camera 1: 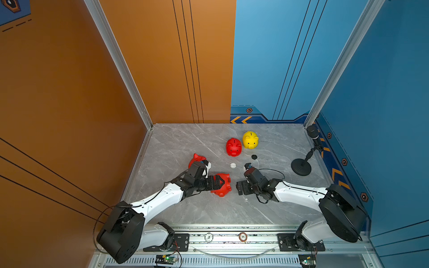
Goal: Open piggy banks
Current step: Adjust the piggy bank at the center of the board.
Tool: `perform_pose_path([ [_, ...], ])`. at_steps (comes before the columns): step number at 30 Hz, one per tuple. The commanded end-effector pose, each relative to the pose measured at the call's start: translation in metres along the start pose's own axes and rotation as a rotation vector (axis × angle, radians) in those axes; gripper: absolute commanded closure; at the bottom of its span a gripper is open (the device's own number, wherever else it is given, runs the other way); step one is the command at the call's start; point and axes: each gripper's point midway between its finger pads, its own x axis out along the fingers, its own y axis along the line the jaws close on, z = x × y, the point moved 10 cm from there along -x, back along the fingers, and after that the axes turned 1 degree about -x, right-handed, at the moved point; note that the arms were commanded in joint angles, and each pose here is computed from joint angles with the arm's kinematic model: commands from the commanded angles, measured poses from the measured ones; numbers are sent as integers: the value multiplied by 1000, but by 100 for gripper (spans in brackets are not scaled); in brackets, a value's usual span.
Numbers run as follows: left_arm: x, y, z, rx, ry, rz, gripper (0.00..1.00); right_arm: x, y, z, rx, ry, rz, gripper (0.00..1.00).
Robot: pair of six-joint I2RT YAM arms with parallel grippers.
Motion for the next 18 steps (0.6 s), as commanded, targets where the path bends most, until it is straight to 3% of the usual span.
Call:
perform_pose_path([
  [1,-5,0,9,58,-92,-4,3,2,9,15,20,-54,16,0],
  [18,30,-5,-2,64,-93,47,2,8,35,3,-1,-53,79,0],
])
